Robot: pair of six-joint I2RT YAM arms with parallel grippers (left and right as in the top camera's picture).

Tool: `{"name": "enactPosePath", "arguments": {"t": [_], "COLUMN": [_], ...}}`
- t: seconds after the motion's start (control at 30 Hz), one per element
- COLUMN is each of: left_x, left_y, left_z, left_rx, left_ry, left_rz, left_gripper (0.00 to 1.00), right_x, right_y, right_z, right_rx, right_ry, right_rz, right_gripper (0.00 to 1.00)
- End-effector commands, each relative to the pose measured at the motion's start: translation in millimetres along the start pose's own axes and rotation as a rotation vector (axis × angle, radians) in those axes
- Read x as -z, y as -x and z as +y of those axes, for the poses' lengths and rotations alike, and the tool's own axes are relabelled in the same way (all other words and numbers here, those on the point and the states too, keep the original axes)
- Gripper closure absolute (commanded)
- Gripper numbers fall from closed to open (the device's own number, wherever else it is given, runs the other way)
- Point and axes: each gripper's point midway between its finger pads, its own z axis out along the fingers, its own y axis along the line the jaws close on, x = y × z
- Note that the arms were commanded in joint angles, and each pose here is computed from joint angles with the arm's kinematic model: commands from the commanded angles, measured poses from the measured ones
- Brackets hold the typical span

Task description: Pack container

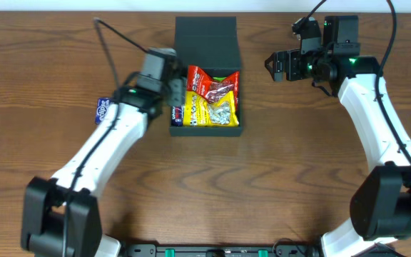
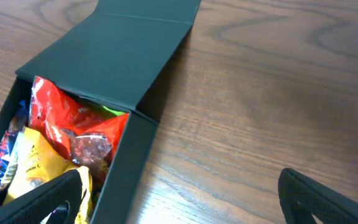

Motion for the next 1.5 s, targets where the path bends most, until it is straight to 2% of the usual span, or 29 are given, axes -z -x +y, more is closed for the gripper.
{"name": "enactPosePath", "arguments": {"t": [0.0,0.13,0.23,0.33,0.4,0.57,0.8,1.17,1.4,1.47], "left_x": [18.8,19.5,17.4,11.1,-1.5,-29.7,-54.8,-75.7,-82.5,-82.7], "left_y": [29.0,24.4,13.6,-3.7,-23.8,-55.5,-79.7,-85.3,-92.5,-92.1], "left_z": [46.4,95.4,129.9,153.6,164.3,171.4,184.5,189.7,191.3,191.6], "left_rx": [0.034,0.101,0.078,0.073,0.092,0.102,0.125,0.14,0.145,0.146], "left_ry": [0.116,0.194,0.25,0.285,0.291,0.29,0.3,0.258,0.255,0.256], "left_rz": [-0.081,-0.048,0.008,0.085,0.168,0.29,0.368,0.367,0.387,0.385], "left_gripper": [0.31,0.31,0.33,0.37,0.36,0.33,0.3,0.31,0.36,0.4], "right_x": [9.8,9.8,9.8,9.8,9.8,9.7,9.7,9.6,9.6,9.6], "right_y": [9.2,8.4,7.9,7.2,5.8,3.7,1.5,3.2,3.2,3.3], "right_z": [-1.6,-1.5,-1.5,-1.5,-1.5,-1.4,-1.4,-1.5,-1.5,-1.5], "right_rx": [0.019,0.018,0.017,0.016,0.014,0.01,0.007,0.01,0.01,0.01], "right_ry": [-0.008,-0.007,-0.007,-0.007,-0.007,-0.007,-0.007,-0.007,-0.007,-0.007], "right_rz": [-0.031,-0.027,-0.025,-0.022,-0.017,-0.009,0.0,-0.006,-0.006,-0.007], "right_gripper": [0.01,0.01,0.01,0.01,0.01,0.01,0.01,0.01,0.01,0.01]}}
